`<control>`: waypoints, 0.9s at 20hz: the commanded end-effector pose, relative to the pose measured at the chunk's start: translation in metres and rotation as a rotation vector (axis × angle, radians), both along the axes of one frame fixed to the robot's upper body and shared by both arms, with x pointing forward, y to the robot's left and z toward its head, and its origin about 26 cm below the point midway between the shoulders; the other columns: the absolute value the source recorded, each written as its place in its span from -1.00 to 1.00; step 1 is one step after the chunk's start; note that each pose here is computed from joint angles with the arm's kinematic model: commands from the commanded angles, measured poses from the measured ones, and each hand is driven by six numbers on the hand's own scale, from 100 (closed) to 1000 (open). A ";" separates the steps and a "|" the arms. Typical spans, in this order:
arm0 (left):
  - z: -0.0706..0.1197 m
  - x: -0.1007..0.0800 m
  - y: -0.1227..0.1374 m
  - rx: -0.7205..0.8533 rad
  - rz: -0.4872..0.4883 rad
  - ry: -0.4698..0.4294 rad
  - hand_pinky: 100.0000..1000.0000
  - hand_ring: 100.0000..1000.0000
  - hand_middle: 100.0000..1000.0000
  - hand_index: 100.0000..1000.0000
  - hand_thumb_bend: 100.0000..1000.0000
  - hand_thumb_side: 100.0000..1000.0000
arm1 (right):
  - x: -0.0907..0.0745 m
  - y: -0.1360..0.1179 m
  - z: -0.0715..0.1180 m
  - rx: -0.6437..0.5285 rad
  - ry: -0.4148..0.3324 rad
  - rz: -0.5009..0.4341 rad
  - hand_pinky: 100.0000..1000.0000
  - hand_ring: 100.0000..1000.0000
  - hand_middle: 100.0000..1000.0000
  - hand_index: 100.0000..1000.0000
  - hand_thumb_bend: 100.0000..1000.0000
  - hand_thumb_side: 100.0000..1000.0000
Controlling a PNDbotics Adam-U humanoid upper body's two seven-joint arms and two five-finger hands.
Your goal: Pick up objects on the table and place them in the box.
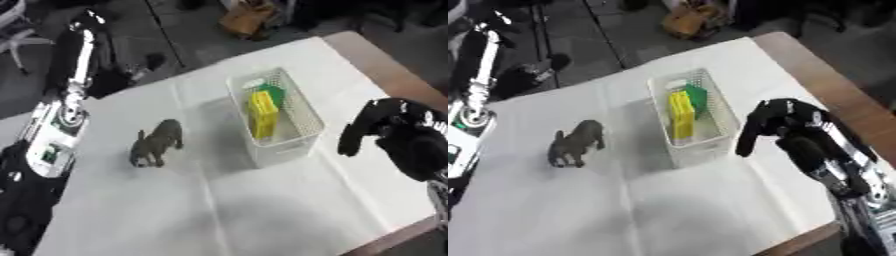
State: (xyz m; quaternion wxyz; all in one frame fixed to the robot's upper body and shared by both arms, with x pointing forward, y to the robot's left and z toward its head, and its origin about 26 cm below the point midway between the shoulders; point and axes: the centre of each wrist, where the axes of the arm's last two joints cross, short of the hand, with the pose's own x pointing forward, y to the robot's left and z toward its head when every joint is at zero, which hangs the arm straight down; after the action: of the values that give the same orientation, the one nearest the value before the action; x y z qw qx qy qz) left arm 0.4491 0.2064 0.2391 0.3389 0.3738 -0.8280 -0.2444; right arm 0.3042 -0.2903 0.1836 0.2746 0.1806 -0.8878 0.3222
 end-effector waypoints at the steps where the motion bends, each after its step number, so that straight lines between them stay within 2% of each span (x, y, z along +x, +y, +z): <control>1: 0.020 -0.005 0.022 -0.018 0.031 -0.028 0.18 0.42 0.55 0.61 1.00 0.56 | -0.001 -0.005 0.005 -0.013 -0.012 -0.021 -0.06 -0.08 0.07 0.52 -0.54 0.19; 18: -0.002 -0.016 0.052 0.070 0.008 0.151 0.12 0.38 0.51 0.63 1.00 0.31 | -0.002 -0.006 0.000 -0.025 0.006 -0.027 -0.06 -0.09 0.07 0.52 -0.54 0.19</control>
State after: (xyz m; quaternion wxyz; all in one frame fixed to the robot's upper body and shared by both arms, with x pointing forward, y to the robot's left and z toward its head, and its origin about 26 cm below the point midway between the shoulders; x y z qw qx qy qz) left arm 0.4368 0.2487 0.2195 0.4052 0.3567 -0.7859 -0.3015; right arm 0.3029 -0.2943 0.1763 0.2916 0.1741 -0.8847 0.3194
